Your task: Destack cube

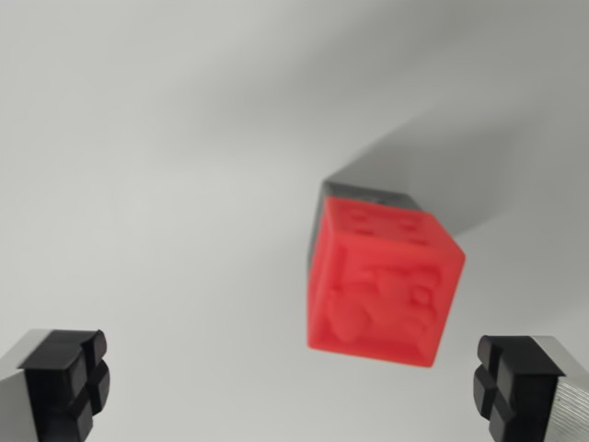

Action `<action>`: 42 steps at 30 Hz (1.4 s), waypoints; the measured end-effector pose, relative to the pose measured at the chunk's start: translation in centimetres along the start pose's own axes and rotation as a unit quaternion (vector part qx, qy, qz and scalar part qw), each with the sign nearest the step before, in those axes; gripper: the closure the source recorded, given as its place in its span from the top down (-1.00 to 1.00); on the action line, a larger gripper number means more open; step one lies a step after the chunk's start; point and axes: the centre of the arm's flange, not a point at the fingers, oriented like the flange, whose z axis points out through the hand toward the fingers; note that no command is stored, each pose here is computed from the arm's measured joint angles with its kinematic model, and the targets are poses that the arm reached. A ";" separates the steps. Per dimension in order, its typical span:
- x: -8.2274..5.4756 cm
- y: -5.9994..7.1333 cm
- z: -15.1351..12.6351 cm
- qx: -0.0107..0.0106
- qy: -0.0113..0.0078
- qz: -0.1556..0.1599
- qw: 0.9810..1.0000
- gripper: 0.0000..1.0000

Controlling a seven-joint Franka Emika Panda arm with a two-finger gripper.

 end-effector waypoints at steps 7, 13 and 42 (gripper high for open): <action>0.3 2.2 2.0 -0.002 0.000 0.039 0.999 1.00; 0.4 3.9 3.6 -0.002 0.000 0.068 0.998 1.00; 0.5 4.1 11.4 -0.004 0.002 0.071 0.997 -1.00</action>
